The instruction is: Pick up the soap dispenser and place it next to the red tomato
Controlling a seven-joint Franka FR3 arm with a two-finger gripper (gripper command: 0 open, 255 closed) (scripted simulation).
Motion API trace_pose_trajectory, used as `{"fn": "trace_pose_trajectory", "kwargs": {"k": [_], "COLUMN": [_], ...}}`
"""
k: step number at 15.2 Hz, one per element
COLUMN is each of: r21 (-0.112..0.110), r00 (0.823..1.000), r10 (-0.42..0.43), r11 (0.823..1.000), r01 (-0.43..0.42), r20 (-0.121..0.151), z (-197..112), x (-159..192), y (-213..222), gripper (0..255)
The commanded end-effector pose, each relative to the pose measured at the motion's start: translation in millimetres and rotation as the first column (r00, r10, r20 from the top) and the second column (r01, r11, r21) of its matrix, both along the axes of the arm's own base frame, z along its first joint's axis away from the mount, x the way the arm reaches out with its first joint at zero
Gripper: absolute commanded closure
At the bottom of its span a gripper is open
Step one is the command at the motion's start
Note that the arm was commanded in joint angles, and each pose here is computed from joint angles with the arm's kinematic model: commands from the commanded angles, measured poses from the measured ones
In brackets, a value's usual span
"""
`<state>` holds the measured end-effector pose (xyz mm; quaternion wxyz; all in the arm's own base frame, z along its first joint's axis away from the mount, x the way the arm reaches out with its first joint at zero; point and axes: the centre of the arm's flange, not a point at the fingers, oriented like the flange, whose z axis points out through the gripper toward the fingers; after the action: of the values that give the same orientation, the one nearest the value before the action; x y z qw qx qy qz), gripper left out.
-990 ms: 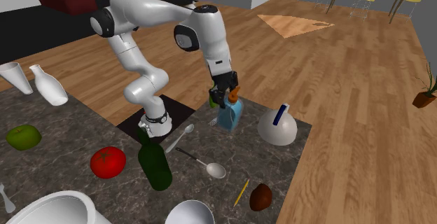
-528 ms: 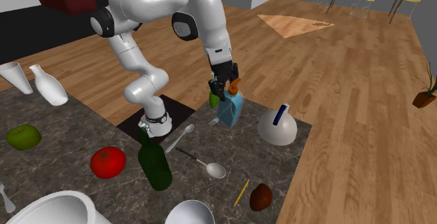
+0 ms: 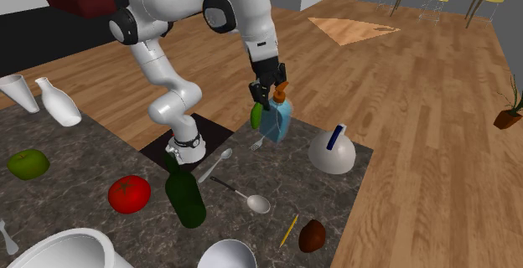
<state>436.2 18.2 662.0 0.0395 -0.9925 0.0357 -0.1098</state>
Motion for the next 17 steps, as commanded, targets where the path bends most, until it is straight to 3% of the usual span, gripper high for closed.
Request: {"fn": "trace_pose_trajectory", "kwargs": {"k": [1,17], "r21": [0.000,0.000], "r00": [1.000,1.000], "r10": [0.000,0.000], "r11": [1.000,1.000], "r01": [0.000,0.000], "r20": [0.000,0.000], "z": [11.1,88.8], "x": [0.5,-7.5], "y": [-0.2,-10.7], "gripper": [255,255]}}
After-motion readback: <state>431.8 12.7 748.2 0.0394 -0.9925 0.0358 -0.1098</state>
